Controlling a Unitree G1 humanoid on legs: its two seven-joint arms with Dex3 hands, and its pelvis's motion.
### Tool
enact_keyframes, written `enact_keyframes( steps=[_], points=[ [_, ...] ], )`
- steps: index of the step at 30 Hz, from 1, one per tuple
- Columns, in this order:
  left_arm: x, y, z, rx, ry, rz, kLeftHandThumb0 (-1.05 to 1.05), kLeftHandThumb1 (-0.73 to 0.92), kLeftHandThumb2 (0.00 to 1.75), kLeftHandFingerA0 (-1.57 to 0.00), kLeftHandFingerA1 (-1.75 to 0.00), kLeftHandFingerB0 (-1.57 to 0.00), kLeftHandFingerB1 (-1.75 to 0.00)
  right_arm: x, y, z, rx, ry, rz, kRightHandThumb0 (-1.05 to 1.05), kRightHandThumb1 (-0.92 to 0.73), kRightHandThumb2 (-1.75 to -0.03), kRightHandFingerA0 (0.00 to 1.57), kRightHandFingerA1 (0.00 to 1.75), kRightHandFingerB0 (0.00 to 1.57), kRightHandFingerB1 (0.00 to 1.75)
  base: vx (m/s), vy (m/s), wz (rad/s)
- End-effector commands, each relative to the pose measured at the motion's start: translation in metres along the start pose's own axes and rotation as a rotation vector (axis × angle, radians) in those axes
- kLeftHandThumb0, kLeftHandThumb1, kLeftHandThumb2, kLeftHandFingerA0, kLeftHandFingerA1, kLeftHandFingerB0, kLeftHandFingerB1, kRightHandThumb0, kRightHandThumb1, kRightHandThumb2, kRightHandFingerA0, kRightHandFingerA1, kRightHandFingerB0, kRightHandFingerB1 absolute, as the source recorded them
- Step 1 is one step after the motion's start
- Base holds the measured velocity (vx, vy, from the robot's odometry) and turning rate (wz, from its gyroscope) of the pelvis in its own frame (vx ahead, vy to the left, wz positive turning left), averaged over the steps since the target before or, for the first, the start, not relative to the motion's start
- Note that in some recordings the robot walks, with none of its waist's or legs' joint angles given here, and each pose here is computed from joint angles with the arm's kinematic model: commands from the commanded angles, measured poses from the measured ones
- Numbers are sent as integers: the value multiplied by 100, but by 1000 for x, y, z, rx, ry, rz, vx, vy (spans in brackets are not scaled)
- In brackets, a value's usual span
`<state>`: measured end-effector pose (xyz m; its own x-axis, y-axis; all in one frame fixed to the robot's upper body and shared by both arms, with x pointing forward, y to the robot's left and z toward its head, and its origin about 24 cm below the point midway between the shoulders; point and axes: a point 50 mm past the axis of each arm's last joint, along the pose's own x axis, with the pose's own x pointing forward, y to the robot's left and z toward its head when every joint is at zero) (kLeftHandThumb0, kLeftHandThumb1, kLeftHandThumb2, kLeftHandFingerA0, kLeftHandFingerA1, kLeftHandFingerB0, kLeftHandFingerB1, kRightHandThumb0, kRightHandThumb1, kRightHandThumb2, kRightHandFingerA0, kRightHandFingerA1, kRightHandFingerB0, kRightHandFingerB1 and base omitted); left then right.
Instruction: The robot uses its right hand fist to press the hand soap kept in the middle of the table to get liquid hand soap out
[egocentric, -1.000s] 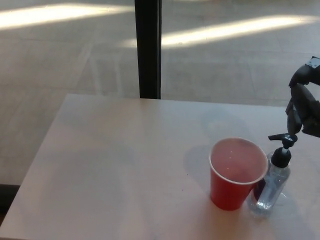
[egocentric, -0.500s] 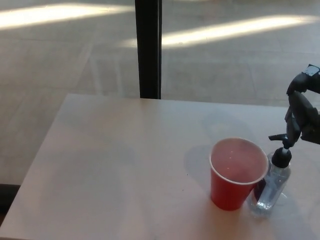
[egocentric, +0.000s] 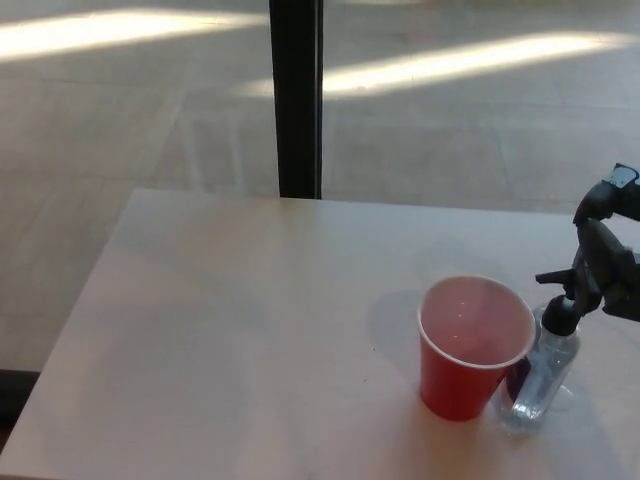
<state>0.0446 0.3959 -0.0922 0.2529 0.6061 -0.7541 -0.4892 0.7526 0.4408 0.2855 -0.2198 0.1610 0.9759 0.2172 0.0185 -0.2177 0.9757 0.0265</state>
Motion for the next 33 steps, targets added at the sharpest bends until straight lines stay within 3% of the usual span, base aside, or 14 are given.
enact_keyframes(
  steps=[1, 3, 5, 7, 8, 11, 12, 16, 17, 18, 19, 25, 33],
  points=[
    [0, 7, 3, -13, -17, 9, -55, 69, 60, -70, -72, -51, -51, -6, -7, -25, -26, 123, -27, -15, -59, -121, 94, 175, 70, 160, 0, 0, 0],
    [0, 7, 3, -10, -22, 1, -53, 70, 60, -69, -71, -50, -51, -6, -4, -31, -36, 141, -19, -15, -59, -118, 93, 175, 72, 159, 0, 0, 0],
    [0, 4, 5, -14, -23, 6, -54, 68, 60, -73, -75, -54, -54, -6, -4, -35, -59, 159, 3, -15, -62, -108, 98, 175, 66, 171, 0, 0, 0],
    [0, 4, 5, -15, -25, 2, -54, 70, 60, -71, -74, -53, -54, -6, 2, -42, -107, 178, 58, -15, -60, -113, 98, 175, 70, 168, 0, 0, 0],
    [0, 4, 5, -19, -26, -1, -53, 70, 60, -70, -74, -53, -54, -6, 5, -43, -137, 166, 96, -14, -61, -117, 97, 175, 76, 159, 0, 0, 0],
    [1, 3, 7, -11, -27, 5, -53, 70, 60, -71, -72, -51, -51, 0, 8, -47, -173, 151, 148, -15, -55, -118, 96, 175, 78, 163, 0, 0, 0],
    [1, 3, 7, -12, -28, 7, -54, 69, 60, -71, -72, -51, -50, 1, 9, -47, -172, 155, 148, -15, -50, -126, 97, 175, 78, 165, 0, 0, 0],
    [1, 3, 9, -24, -36, -2, -53, 69, 60, -70, -73, -51, -52, 4, 8, -46, -170, 163, 148, -16, -52, -121, 94, 175, 75, 167, 0, 0, 0],
    [1, 3, 9, -22, -36, -1, -53, 69, 60, -70, -73, -53, -53, 4, 8, -45, -168, 169, 147, -23, -53, -117, 124, 146, 101, 133, 0, 0, 0],
    [1, 3, 9, -21, -36, -2, -53, 69, 60, -70, -73, -53, -53, 4, 7, -46, -167, 169, 148, -23, -53, -117, 124, 146, 101, 133, 0, 0, 0],
    [1, 3, 9, -18, -34, 8, -54, 69, 60, -72, -72, -54, -52, 4, 7, -46, -174, 174, 154, -16, -52, -122, 93, 175, 73, 167, 0, 0, 0],
    [1, 3, 13, -12, -46, 6, -53, 70, 60, -69, -70, -52, -52, 2, 1, -51, -215, 206, 138, -16, -54, -121, 96, 175, 78, 164, 0, 0, 0],
    [2, 2, 16, -15, -53, 11, -53, 69, 60, -68, -69, -52, -52, -9, -1, -70, -168, 280, 121, -19, -52, -124, 92, 175, 72, 164, 0, 0, 0]
  ],
)
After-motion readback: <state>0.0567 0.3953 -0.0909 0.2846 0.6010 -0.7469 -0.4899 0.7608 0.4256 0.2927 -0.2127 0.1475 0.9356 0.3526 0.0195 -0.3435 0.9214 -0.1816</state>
